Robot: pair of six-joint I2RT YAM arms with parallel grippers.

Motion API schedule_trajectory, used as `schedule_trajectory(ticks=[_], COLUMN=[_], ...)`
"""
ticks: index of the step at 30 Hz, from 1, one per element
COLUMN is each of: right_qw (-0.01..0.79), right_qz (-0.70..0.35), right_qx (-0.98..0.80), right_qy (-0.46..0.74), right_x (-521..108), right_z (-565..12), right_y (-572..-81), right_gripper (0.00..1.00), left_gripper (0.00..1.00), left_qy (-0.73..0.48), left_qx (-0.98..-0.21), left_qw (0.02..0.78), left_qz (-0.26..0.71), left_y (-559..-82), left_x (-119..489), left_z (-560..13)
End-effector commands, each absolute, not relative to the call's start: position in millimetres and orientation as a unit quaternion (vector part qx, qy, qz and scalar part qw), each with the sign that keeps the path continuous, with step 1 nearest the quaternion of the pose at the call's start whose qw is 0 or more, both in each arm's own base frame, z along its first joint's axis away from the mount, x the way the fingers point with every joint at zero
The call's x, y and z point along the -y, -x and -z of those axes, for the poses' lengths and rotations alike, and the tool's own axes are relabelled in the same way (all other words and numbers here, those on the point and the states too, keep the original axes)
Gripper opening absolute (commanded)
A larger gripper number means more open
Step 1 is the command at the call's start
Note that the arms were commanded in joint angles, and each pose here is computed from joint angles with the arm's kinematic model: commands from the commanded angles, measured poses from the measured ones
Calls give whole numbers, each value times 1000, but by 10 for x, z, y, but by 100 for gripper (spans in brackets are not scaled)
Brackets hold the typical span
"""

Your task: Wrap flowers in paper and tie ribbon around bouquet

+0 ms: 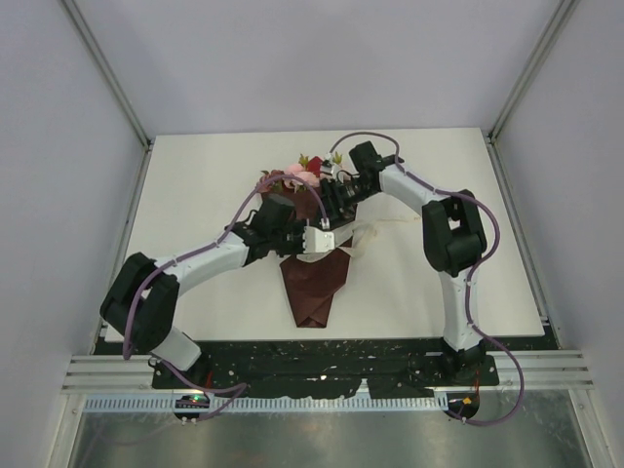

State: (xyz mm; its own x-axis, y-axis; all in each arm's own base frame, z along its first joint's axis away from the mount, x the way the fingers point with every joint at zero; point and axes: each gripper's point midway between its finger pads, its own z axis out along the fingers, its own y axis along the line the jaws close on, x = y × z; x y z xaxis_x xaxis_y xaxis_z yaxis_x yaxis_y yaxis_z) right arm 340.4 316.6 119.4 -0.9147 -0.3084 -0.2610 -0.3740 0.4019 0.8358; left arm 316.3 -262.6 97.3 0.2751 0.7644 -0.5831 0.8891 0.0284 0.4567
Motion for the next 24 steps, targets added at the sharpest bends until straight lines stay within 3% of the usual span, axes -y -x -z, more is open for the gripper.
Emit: schedule_trajectory(ticks=[1, 7, 8, 10, 11, 13, 21, 24], right_qw=[52, 48, 50, 64, 71, 87, 154, 172], right_qz=[-530, -503, -493, -480, -477, -476, -453, -417], right_qx=[-811, -827, -834, -839, -840, -841, -844, -850], right_qy=[243, 246, 243, 250, 248, 244, 243, 272], right_x=[-3113, -3035, -3011, -2956, -2943, -2892, -2472, -2161], right_z=[-1420, -1214, -1180, -1140, -1159, -1225, -1545, -1492], right_y=[-3316, -3265, -3285, -3341, -3376, -3471, -3808, -3843], right_gripper=[64, 60, 59, 58, 57, 57, 57, 60], left_gripper=[0, 0, 4, 23, 37, 49, 51, 51], left_qy=[-687, -679, -676, -669, -664, -655, -730, -754], left_qx=[-580, -595, -600, -604, -603, -595, -511, -491], left_qw=[433, 427, 426, 429, 437, 456, 418, 398], left_qz=[60, 41, 36, 52, 72, 97, 177, 179], left_y=[-3384, -3526, -3554, -3517, -3452, -3329, -2560, -2473], left_x=[2742, 2718, 2686, 2649, 2628, 2587, 2491, 2567], left_z=[-1211, -1194, -1202, -1288, -1393, -1586, -1577, -1448])
